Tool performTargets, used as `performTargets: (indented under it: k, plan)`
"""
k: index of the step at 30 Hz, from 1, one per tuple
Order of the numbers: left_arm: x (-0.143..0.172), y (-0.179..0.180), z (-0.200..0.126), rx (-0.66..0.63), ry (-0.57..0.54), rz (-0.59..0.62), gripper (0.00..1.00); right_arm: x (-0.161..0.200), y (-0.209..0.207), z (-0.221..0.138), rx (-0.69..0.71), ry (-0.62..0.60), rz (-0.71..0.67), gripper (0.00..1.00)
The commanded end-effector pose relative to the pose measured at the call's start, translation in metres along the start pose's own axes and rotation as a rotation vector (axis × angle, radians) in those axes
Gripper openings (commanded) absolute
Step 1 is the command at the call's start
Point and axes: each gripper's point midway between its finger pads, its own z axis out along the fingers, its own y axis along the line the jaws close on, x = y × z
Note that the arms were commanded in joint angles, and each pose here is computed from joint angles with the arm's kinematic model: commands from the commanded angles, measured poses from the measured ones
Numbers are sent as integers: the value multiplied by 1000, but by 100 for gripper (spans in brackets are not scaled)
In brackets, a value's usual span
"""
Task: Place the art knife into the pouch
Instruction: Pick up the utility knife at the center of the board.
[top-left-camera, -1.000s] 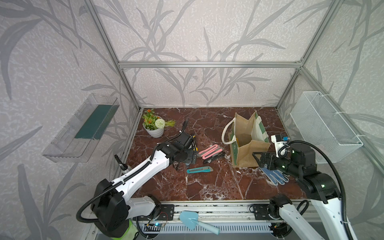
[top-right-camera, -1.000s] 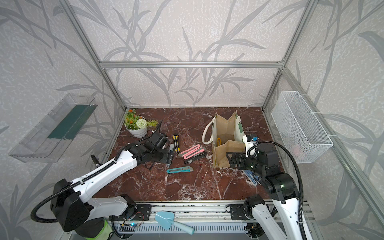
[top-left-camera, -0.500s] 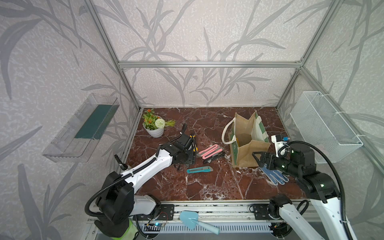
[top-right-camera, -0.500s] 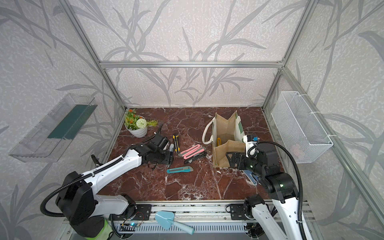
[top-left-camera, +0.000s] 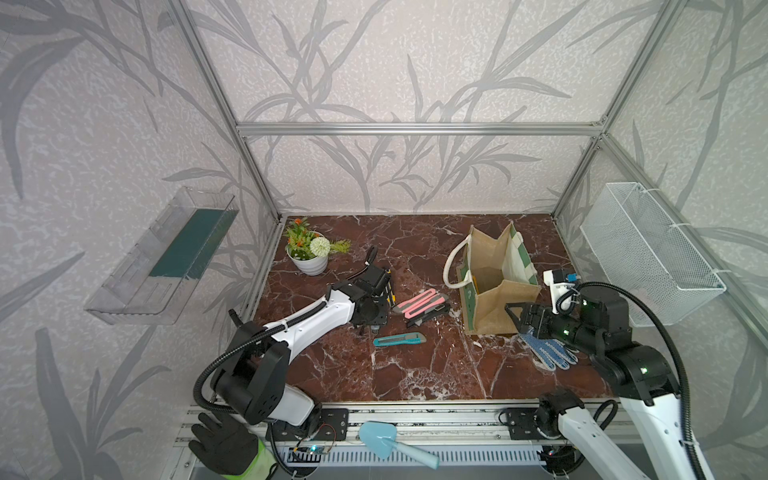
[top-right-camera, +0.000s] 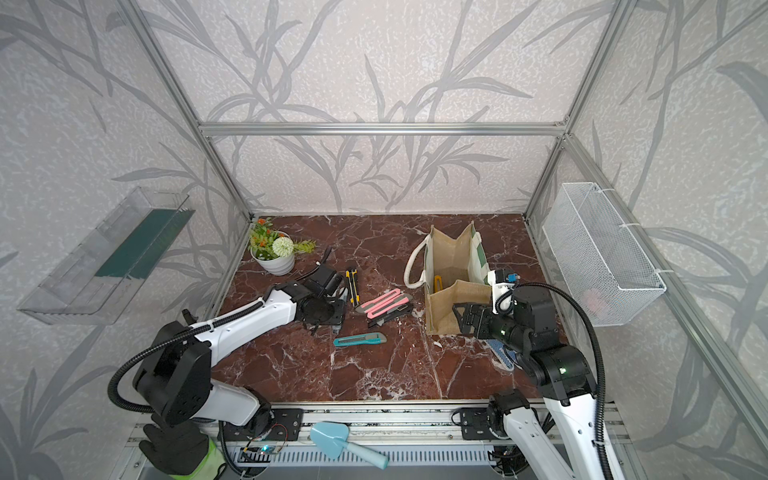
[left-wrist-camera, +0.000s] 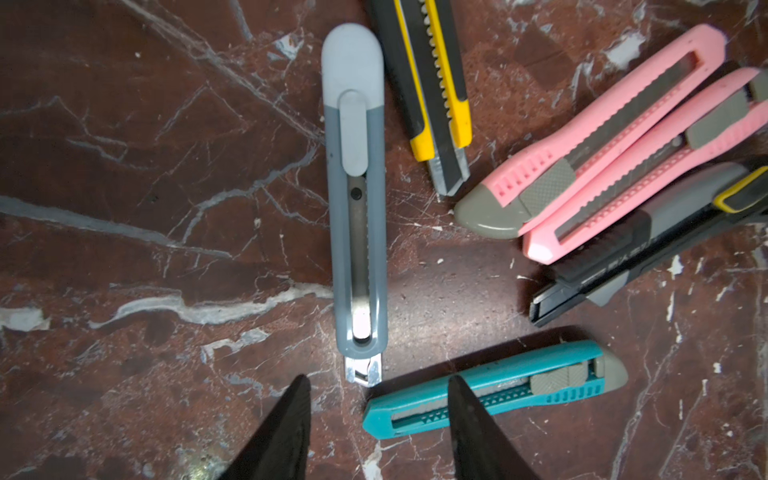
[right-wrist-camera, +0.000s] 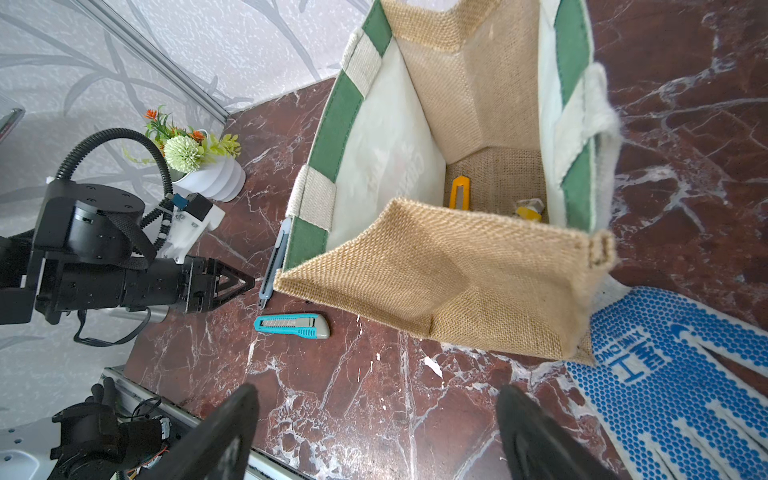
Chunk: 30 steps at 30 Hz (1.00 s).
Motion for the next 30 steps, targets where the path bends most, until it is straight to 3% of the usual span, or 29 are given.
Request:
performTargets:
  k: [1,10,19,30]
  plan:
    - [-5,-20,-7,44,-12,64,51,-1,-1,-1,6,-5,-4,90]
    - [27,-53,12,-54,68,305,52,-1,-3,-2,19,-10,-7,90]
    - [42,-79,25,-72,104,421,54,0,-6,-1,38,-1,-8,90]
    - [52,-87,34,-107,125,492,55,2,-10,2,53,12,-3,90]
